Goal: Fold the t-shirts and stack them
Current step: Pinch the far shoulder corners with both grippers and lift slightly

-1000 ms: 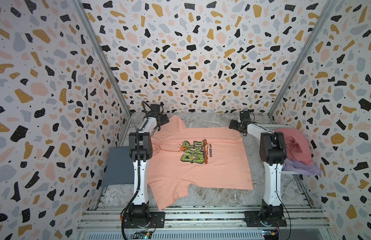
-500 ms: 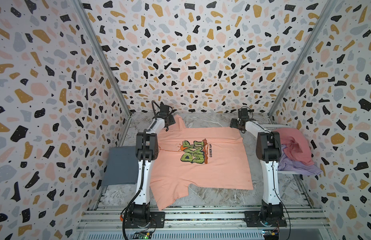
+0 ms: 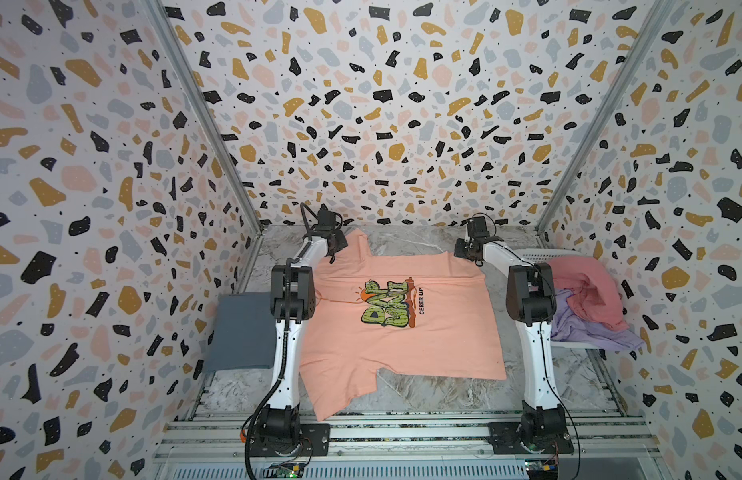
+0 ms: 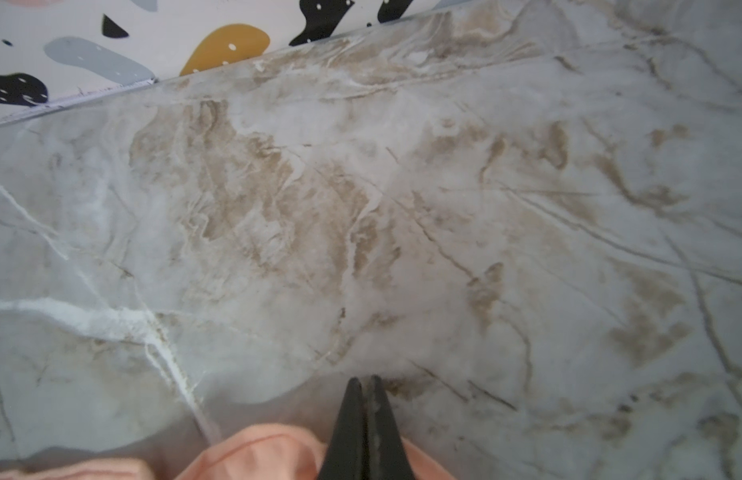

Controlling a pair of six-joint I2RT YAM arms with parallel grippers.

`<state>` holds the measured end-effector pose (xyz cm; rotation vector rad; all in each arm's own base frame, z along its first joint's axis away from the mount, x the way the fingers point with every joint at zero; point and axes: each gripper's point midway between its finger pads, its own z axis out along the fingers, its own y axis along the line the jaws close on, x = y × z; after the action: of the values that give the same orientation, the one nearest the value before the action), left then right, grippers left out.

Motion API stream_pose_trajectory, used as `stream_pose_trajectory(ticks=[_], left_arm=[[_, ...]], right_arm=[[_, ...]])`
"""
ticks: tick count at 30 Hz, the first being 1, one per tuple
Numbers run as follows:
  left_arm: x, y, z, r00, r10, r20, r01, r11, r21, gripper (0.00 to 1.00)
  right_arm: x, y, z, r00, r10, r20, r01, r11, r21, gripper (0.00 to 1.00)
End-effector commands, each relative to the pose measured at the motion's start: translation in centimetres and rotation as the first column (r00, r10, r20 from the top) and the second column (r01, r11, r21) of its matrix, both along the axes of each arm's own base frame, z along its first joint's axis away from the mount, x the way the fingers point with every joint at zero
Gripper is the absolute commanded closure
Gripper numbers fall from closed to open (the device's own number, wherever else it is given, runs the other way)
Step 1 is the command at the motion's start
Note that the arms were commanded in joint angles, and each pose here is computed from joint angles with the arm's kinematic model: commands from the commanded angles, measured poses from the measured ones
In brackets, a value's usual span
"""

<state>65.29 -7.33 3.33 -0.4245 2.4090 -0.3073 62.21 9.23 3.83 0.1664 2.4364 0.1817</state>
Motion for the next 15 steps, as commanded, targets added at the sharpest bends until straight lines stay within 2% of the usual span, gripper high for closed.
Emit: stream_pose_trajectory(ticks=[1, 6, 12, 15], left_arm=[[0.6, -0.2, 7.3, 0.99, -0.024, 0.14, 0.031, 0.998, -0.046, 1.0], [0.2, 1.0, 11.9, 0.974, -0.01, 0.228, 0.018, 0.999, -0.035, 1.0], [-0.5, 1.5, 9.9, 0.99, -0.038, 0.134, 0.034, 0.999, 0.031, 1.0], [-1.2, 1.4, 10.8, 0.986, -0.044, 0.16, 0.04, 0.999, 0.025, 1.0]], right_arm=[[0.8, 0.0, 8.6, 0.986, 0.003, 0.166, -0.015, 0.998, 0.068, 1.0], [0.4, 0.4, 13.5, 0.961, 0.008, 0.277, -0.04, 0.993, 0.111, 1.0], [-1.1, 0.8, 14.8, 0.957, 0.01, 0.289, -0.052, 0.989, 0.138, 1.0], [-1.9, 0.8, 15.8, 0.951, 0.016, 0.31, -0.06, 0.989, 0.136, 1.0]])
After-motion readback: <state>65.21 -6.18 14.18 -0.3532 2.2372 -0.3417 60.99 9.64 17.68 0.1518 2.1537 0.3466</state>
